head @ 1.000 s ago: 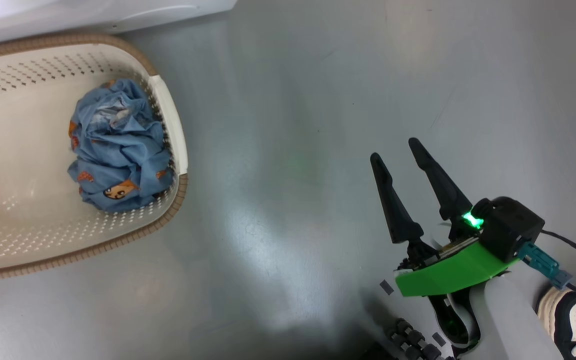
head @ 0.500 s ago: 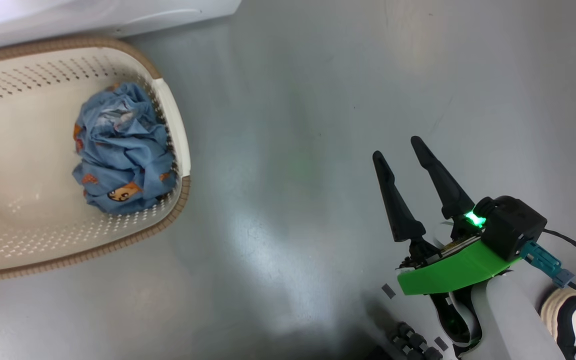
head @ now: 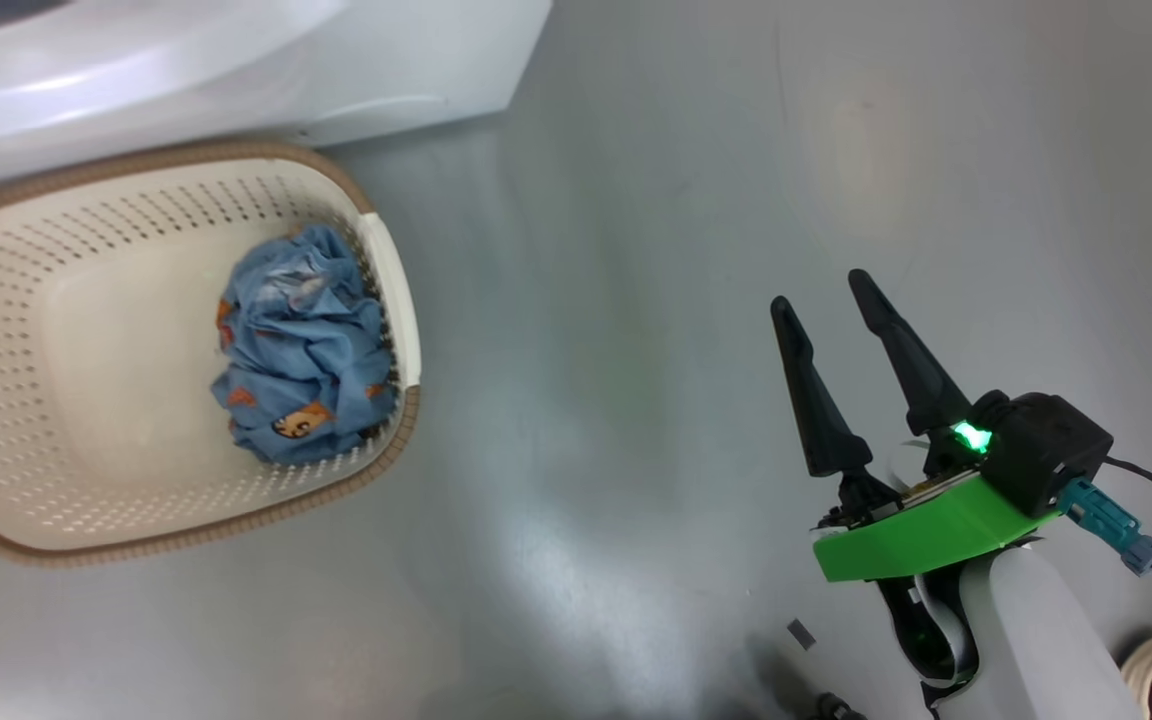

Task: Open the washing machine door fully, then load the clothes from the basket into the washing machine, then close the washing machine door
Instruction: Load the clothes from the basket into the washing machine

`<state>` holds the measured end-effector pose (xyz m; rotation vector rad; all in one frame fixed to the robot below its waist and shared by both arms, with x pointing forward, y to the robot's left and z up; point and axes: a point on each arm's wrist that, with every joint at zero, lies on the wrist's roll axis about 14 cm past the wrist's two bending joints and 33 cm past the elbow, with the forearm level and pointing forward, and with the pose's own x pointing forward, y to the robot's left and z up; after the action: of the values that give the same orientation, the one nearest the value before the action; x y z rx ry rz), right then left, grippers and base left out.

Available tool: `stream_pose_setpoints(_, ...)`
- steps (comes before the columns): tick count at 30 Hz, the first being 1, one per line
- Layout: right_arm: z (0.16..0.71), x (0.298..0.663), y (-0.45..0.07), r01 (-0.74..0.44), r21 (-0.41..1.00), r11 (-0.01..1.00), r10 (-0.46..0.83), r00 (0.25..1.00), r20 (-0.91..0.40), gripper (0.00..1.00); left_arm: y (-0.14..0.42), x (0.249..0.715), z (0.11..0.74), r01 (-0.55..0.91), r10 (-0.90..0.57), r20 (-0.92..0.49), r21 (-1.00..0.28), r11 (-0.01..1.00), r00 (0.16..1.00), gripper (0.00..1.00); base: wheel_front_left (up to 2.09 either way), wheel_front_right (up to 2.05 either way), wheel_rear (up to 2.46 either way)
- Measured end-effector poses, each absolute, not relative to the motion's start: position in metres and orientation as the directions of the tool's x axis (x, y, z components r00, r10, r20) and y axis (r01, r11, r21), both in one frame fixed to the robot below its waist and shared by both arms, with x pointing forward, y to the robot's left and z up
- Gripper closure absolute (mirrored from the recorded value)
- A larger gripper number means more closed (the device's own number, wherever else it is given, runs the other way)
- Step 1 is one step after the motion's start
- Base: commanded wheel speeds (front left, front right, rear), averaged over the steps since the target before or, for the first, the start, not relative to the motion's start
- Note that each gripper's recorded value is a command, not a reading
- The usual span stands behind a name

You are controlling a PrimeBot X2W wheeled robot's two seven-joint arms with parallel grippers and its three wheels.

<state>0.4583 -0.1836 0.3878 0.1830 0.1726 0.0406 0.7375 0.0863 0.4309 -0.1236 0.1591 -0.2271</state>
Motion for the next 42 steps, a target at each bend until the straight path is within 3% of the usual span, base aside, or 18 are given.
stream_pose_setpoints(18,0.445,0.448,-0.175,-0.070,0.165,0.984,0.077,0.996,-0.038,0.00,0.104,0.653,0.478,0.203,-0.212,-0.019,-0.216,0.955,0.977,0.00,0.00,0.00,0.00)
stream_pose_setpoints(42,0.513,0.392,-0.160,-0.133,0.163,0.978,0.116,0.987,0.112,0.00,0.171,0.497,0.544,0.129,-0.098,0.170,-0.181,0.975,0.981,0.00,0.00,0.00,0.00)
